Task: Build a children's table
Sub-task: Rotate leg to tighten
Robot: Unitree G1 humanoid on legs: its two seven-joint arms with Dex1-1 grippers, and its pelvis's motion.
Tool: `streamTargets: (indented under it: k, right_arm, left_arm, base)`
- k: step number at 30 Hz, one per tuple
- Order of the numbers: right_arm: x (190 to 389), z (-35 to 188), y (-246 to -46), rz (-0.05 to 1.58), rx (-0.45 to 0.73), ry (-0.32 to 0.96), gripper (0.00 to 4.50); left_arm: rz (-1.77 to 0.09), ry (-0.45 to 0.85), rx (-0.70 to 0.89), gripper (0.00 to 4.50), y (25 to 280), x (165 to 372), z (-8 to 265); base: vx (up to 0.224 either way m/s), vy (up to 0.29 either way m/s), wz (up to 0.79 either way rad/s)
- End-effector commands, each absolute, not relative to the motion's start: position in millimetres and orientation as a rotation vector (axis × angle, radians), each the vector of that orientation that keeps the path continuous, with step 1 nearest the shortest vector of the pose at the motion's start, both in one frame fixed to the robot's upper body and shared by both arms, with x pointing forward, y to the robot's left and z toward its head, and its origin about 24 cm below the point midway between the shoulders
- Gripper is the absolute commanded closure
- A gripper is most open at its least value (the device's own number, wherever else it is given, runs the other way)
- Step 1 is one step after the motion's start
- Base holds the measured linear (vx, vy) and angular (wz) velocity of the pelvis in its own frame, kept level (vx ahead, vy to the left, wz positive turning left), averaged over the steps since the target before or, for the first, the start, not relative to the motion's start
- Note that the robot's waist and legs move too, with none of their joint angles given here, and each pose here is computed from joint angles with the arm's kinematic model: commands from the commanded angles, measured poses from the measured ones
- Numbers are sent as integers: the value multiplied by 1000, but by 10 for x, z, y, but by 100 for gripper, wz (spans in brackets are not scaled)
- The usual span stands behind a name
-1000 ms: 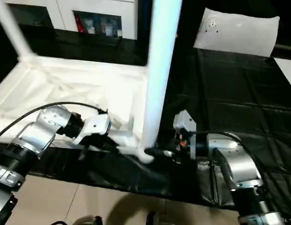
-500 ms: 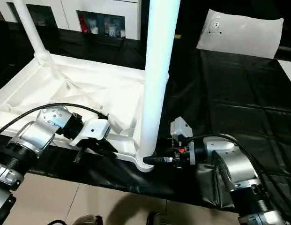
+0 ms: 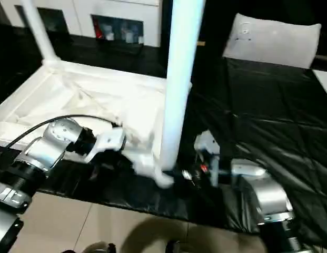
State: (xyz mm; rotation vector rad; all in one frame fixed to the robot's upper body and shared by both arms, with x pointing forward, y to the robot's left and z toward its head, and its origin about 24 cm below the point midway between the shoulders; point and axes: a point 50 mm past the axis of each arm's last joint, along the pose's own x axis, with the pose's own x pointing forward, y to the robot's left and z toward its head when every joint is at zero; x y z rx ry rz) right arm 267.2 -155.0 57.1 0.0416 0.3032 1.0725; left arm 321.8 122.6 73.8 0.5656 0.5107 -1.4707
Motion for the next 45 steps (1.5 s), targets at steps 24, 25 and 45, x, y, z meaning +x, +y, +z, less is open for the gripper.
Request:
streamTargets:
  k: [24,25,45]
  right_arm:
    - [3013,598,-908,501,159,264,131]
    - [3011,612,-968,512,152,253,107]
    - [2800,887,-1788,1107,-81,243,6]
  left_arm:
    - [-1059,405,333,450,540,3360,685]
    - [-1087,396,349,450,572,3344,683]
    - [-1590,492,607,450,1203,3071,653]
  base:
    - [-6,20,-3]
    - [64,-52,12]
    - [13,-14,1]
